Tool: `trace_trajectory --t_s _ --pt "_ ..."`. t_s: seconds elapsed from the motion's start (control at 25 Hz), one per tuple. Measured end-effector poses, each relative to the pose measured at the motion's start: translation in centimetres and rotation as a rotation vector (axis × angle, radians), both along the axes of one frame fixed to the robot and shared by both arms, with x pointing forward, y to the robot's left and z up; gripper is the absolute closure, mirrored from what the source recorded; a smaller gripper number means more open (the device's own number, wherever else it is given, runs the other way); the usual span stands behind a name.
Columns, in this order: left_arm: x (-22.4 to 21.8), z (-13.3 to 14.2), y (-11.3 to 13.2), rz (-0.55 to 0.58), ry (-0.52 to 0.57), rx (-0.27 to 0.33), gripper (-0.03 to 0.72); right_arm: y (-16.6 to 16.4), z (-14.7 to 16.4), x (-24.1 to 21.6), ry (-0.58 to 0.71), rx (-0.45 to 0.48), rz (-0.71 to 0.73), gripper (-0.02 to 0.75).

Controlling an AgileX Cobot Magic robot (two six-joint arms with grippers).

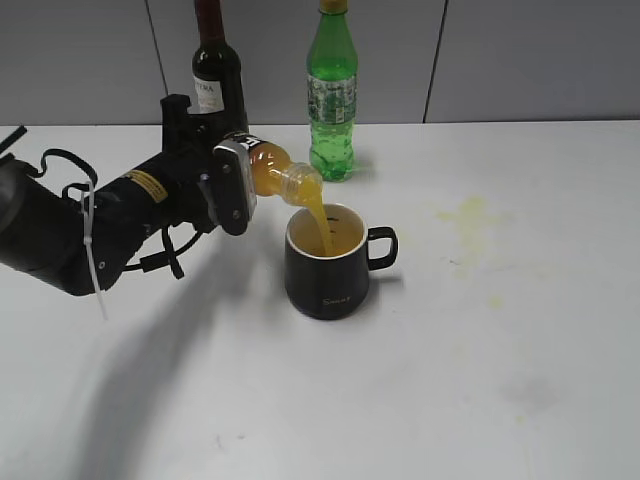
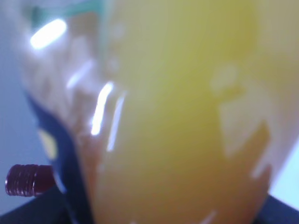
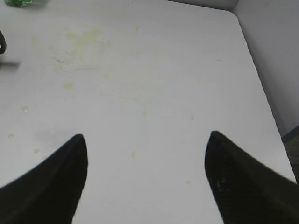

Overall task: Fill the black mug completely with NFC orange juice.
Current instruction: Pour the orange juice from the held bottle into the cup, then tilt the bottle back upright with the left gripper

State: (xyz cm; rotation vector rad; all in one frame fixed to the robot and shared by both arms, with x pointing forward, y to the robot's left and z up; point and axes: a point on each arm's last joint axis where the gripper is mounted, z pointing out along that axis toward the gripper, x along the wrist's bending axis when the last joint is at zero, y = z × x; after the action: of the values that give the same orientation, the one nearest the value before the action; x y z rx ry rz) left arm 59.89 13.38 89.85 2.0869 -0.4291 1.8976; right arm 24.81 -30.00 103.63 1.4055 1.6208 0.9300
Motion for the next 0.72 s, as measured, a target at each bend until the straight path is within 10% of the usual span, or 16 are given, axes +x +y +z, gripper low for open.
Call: trace_trajectory --t_s 0.72 --pt "0.48 0.35 -0.05 0.015 -0.034 0.026 0.219 0.00 0.00 0.00 0.000 0.000 0.000 0.145"
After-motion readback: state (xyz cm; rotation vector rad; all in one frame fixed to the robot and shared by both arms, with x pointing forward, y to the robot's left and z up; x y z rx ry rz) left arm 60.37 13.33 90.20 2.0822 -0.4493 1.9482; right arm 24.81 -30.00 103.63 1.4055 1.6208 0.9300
